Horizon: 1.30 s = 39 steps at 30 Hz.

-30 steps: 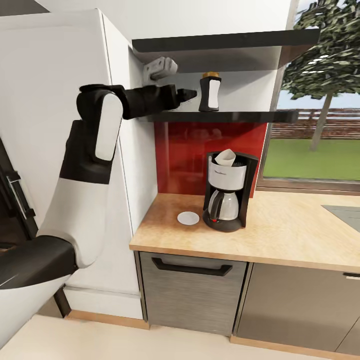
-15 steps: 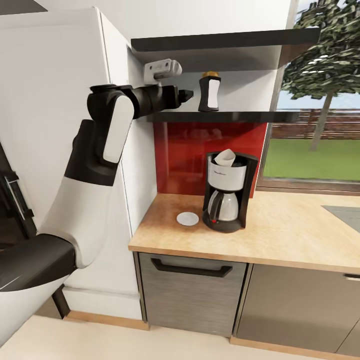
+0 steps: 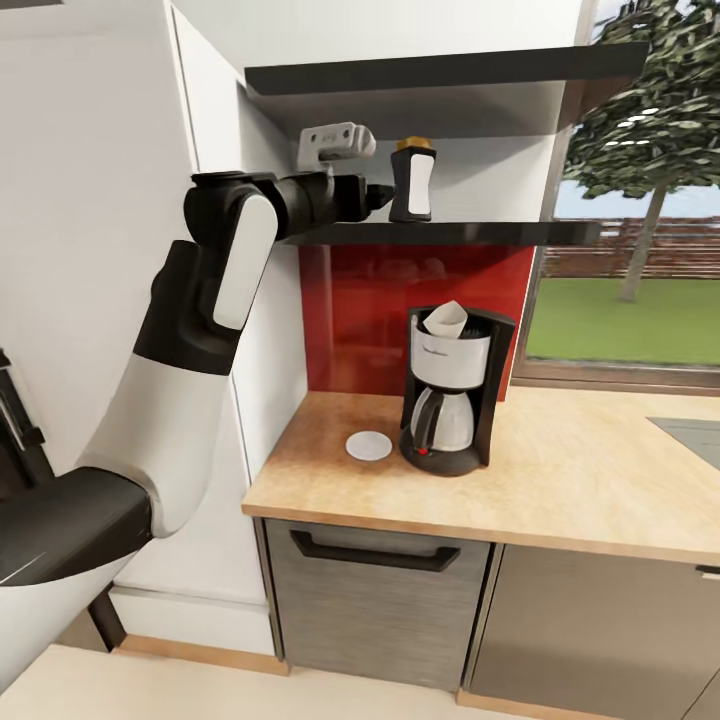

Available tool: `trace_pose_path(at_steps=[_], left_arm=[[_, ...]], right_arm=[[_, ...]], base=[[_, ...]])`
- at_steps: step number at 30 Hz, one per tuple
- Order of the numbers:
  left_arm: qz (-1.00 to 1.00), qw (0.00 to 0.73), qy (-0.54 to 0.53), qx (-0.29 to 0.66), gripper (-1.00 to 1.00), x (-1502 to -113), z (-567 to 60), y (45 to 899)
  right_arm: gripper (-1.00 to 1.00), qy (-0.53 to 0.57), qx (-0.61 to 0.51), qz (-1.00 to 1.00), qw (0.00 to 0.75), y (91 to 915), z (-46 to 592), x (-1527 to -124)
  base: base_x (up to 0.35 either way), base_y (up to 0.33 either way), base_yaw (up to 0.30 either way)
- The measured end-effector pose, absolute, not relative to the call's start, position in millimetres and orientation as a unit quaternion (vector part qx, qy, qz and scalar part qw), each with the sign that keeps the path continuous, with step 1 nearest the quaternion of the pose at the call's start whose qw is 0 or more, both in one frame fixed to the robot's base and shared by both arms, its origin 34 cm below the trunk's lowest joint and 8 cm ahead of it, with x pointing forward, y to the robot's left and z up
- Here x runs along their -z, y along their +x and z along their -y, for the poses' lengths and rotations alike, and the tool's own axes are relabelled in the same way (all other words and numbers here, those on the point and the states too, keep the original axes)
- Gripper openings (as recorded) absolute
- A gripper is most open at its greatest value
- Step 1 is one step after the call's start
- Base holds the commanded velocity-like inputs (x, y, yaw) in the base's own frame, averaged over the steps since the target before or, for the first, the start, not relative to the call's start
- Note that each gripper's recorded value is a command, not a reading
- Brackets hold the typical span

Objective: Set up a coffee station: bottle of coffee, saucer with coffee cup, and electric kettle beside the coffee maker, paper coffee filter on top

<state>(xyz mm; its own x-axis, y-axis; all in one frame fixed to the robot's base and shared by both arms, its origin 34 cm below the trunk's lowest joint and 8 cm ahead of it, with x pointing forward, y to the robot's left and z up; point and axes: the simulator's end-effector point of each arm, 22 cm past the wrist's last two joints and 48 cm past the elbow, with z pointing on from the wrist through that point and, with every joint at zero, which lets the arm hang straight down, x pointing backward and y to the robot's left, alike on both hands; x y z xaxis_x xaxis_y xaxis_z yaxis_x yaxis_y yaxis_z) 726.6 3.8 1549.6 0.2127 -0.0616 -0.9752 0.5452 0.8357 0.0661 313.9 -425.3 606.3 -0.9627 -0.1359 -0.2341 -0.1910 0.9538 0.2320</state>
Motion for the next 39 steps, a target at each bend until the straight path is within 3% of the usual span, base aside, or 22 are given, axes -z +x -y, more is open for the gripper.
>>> trace_pose_path(at_steps=[11, 17, 20, 39], left_arm=[[-0.589, 0.757, 0.204, 0.195, 1.0, -1554, -4, 723], [-0.614, 0.777, 0.084, 0.114, 1.0, -1556, -64, 750], [-0.619, 0.775, 0.046, 0.118, 1.0, -1553, -75, 756], [-0.609, 0.783, 0.041, 0.121, 1.0, -1557, -68, 753]], right_arm=[[1.0, -0.083, -0.122, -0.983, 0.109, 314, 428, -606], [1.0, -0.082, -0.115, -0.984, 0.109, 315, 430, -605], [1.0, -0.082, -0.114, -0.984, 0.109, 315, 430, -605], [1.0, -0.082, -0.114, -0.984, 0.11, 315, 430, -605]], base=[[0.019, -0.003, 0.0], [0.001, 0.0, 0.0], [0.0, 0.0, 0.0], [0.085, -0.076, 0.0]])
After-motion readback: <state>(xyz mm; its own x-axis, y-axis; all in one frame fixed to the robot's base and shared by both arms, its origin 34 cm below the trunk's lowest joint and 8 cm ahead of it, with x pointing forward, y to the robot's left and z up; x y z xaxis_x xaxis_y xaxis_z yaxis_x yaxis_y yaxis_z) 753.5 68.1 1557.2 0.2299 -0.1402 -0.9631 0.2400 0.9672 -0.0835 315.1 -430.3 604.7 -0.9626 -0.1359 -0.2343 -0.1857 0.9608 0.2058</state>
